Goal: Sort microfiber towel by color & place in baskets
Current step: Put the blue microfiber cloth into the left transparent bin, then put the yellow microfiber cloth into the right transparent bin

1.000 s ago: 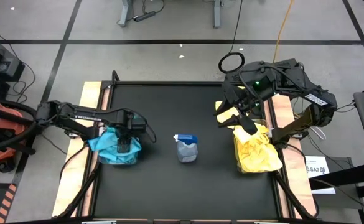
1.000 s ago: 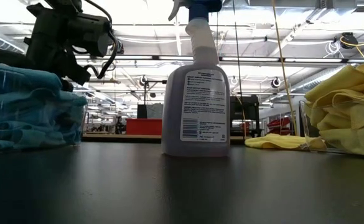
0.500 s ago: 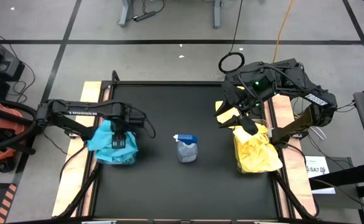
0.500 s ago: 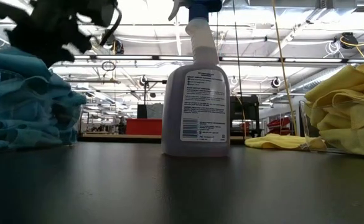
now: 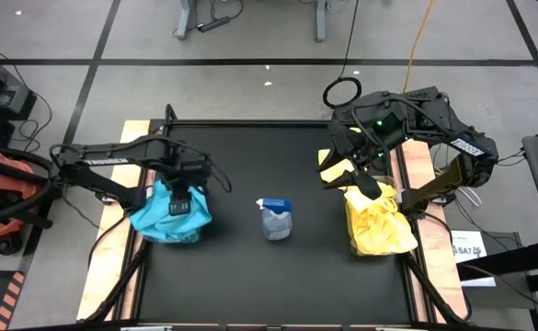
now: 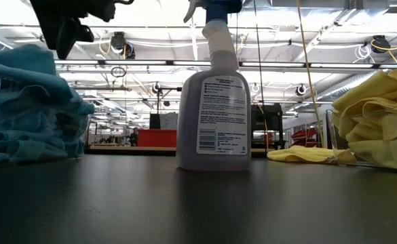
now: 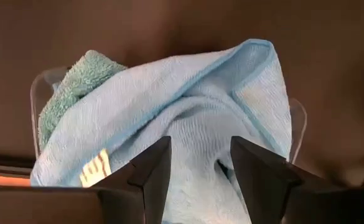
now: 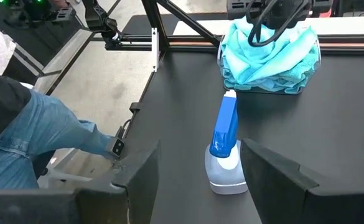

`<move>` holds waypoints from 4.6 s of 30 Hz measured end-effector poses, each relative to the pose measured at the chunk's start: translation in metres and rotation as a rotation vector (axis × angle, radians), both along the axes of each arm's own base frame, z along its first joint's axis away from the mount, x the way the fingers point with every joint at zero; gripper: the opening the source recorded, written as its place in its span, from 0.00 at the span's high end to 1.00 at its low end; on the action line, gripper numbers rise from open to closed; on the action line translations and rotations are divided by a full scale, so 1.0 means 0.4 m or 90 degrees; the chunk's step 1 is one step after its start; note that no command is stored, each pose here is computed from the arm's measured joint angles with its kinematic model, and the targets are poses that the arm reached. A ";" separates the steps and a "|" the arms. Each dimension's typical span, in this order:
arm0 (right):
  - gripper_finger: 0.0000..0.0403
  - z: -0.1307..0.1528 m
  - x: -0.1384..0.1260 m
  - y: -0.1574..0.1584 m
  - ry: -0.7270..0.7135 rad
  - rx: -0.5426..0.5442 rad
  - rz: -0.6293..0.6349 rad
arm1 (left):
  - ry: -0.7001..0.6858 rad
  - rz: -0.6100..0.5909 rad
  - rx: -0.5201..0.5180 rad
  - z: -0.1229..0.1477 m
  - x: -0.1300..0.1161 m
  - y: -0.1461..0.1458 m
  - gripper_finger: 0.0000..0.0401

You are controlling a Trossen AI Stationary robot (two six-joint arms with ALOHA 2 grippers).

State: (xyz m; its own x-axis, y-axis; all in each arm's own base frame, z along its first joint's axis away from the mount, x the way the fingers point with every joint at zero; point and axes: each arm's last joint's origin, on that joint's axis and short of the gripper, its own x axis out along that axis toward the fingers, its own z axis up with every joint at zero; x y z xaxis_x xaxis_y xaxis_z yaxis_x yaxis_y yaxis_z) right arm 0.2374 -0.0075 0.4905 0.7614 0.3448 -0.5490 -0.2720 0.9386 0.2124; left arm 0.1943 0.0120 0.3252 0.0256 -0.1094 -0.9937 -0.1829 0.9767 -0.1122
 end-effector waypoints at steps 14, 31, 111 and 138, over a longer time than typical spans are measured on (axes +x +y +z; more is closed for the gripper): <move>0.47 0.000 0.000 0.000 0.000 0.000 0.001 | 0.040 0.040 0.010 -0.034 -0.009 0.001 0.56; 0.47 0.000 0.000 0.000 -0.009 -0.015 0.013 | 0.141 0.161 0.075 -0.252 -0.038 0.005 0.56; 0.47 -0.677 -0.061 -0.352 0.491 -0.087 -0.531 | -0.817 -0.042 -0.051 0.261 0.195 -0.152 0.56; 0.48 -0.882 -0.041 -0.419 0.607 0.065 -0.602 | -0.833 -0.011 -0.069 0.268 0.196 -0.169 0.56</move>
State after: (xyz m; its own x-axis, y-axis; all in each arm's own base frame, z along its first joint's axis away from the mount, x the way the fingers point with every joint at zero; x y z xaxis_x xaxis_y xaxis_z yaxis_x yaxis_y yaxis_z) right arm 0.2210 -0.1750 0.1375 0.0671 -0.0257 -0.9974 0.7585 0.6508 0.0343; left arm 0.2726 -0.0556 0.4323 0.9551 -0.1967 -0.2215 0.1329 0.9528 -0.2729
